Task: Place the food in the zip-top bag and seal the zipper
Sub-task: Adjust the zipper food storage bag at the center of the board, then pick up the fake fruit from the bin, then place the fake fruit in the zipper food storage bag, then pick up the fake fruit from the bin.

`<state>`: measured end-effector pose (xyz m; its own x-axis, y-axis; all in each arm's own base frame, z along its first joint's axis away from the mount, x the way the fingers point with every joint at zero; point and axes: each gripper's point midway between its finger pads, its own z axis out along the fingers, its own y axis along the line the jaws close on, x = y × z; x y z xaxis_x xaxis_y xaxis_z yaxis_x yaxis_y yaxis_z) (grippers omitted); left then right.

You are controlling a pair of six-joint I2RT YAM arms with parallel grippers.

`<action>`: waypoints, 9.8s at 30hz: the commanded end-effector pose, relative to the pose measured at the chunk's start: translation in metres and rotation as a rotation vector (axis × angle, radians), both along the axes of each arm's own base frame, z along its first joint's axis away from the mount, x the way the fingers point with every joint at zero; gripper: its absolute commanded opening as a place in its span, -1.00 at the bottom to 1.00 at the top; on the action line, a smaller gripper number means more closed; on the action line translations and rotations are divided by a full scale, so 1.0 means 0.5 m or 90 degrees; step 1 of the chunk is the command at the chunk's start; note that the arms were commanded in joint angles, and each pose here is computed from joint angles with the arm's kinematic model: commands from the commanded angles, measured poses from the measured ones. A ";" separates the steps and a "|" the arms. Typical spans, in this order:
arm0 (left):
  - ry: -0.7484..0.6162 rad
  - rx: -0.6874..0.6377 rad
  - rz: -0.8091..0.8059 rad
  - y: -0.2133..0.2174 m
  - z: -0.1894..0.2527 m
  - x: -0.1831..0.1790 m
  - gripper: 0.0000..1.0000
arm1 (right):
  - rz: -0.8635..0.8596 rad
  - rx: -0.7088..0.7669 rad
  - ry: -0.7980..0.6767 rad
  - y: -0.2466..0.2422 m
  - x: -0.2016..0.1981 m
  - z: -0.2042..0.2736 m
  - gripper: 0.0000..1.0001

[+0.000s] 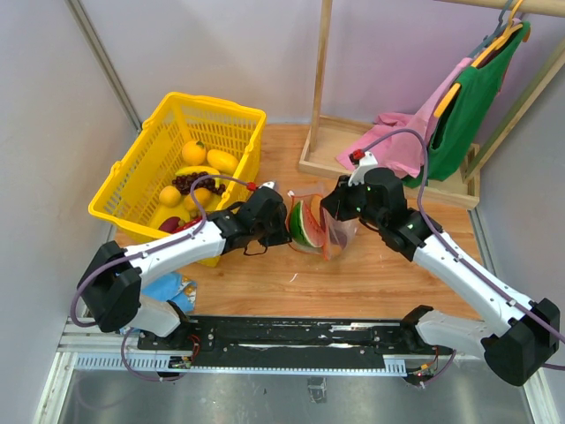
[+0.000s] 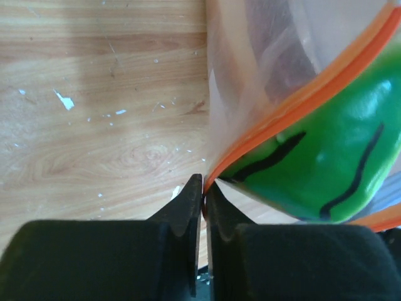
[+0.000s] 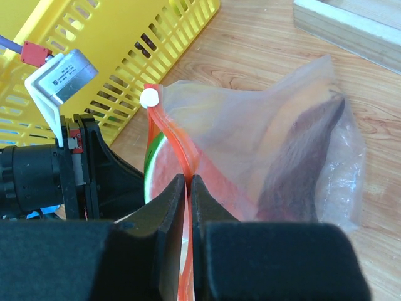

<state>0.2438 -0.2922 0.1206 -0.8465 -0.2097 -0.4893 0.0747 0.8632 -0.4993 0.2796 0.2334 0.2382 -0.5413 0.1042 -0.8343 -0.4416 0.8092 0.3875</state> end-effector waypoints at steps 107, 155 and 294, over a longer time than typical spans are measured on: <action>-0.200 0.030 -0.025 0.091 0.347 0.092 0.21 | -0.081 -0.255 -0.009 -0.155 0.039 -0.024 -0.99; 0.088 0.290 0.300 0.590 -0.159 0.368 0.99 | -0.024 -0.249 0.009 -0.118 0.045 -0.062 -0.99; -0.355 -0.073 0.105 0.016 0.421 0.089 0.69 | 0.011 -0.021 0.066 -0.028 -0.007 -0.028 -0.95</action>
